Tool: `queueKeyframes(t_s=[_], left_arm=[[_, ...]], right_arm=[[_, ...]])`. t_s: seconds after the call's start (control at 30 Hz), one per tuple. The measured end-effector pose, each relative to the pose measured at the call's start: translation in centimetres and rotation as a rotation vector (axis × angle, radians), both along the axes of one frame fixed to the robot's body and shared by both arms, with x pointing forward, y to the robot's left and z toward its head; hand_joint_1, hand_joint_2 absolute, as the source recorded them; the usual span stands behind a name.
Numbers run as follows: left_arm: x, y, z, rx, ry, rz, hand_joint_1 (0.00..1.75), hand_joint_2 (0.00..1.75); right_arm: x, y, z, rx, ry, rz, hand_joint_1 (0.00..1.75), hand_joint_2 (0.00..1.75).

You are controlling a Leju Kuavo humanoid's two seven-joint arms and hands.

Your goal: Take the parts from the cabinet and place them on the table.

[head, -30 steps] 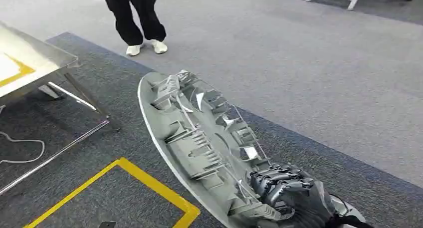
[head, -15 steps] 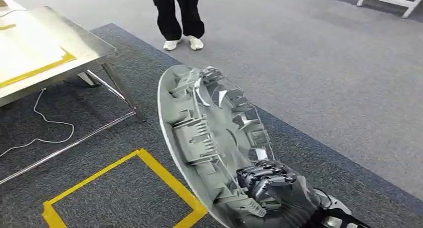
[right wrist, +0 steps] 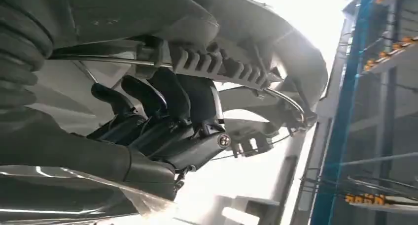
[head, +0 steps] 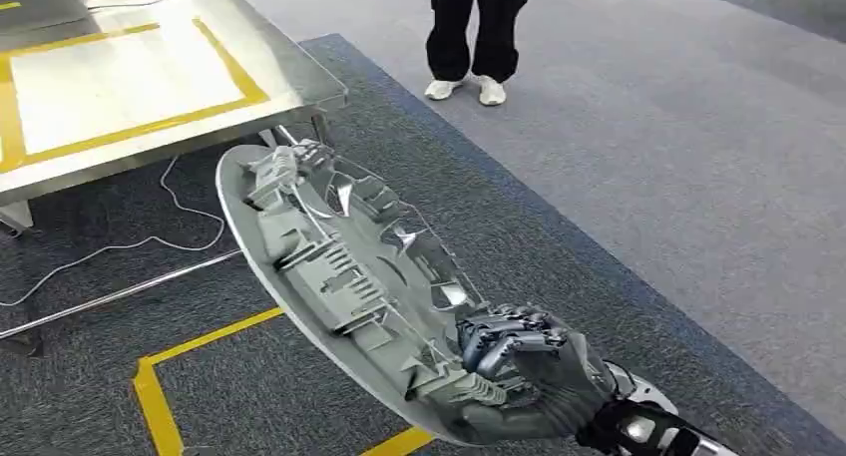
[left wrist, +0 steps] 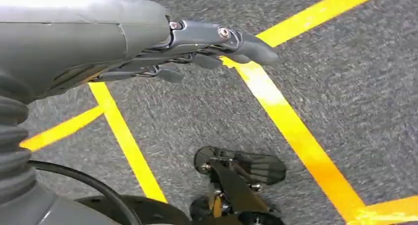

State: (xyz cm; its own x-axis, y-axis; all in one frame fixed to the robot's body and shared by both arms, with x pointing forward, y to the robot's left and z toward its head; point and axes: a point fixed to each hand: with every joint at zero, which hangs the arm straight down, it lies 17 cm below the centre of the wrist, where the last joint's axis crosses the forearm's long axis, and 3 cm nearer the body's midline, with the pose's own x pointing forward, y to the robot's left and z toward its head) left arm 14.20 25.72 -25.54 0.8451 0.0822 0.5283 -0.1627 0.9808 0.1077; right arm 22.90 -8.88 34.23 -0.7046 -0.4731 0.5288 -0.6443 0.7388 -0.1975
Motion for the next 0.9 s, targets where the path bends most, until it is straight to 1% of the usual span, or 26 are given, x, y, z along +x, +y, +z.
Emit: queueKeyframes(t_s=[0.13,0.27,0.47,0.53,0.67,0.77,0.9], left_arm=[[-0.8,0.6,-0.2,0.006,0.012,0.011,0.00,1.75],[-0.2,0.3,-0.1,0.002,0.004,0.012,0.00,1.75],[-0.6,0.4,-0.1,0.006,0.008,0.004,0.00,1.75],[-0.1,0.4,0.0,0.009,0.002,-0.003,0.00,1.75],[-0.8,0.0,-0.2,0.006,0.012,-0.007,0.00,1.75],[-0.2,0.0,0.0,0.006,0.002,-0.008,0.00,1.75],[-0.3,-0.1,-0.1,0.004,0.004,-0.009,0.00,1.75]], right_arm=[[-0.3,-0.4,1.0,0.016,-0.028,-0.007,1.75,1.75],[-0.3,-1.0,1.6,0.030,-0.042,-0.046,1.75,1.75],[-0.8,-1.2,2.2,0.031,-0.067,-0.068,1.75,1.75],[-0.9,-1.3,2.2,0.035,-0.065,-0.074,1.75,1.75],[-1.1,-1.5,2.3,0.040,-0.067,-0.081,1.75,1.75],[-1.2,-1.5,2.0,0.036,-0.055,-0.082,1.75,1.75],[-1.3,-1.5,1.8,0.033,-0.051,-0.081,1.75,1.75]])
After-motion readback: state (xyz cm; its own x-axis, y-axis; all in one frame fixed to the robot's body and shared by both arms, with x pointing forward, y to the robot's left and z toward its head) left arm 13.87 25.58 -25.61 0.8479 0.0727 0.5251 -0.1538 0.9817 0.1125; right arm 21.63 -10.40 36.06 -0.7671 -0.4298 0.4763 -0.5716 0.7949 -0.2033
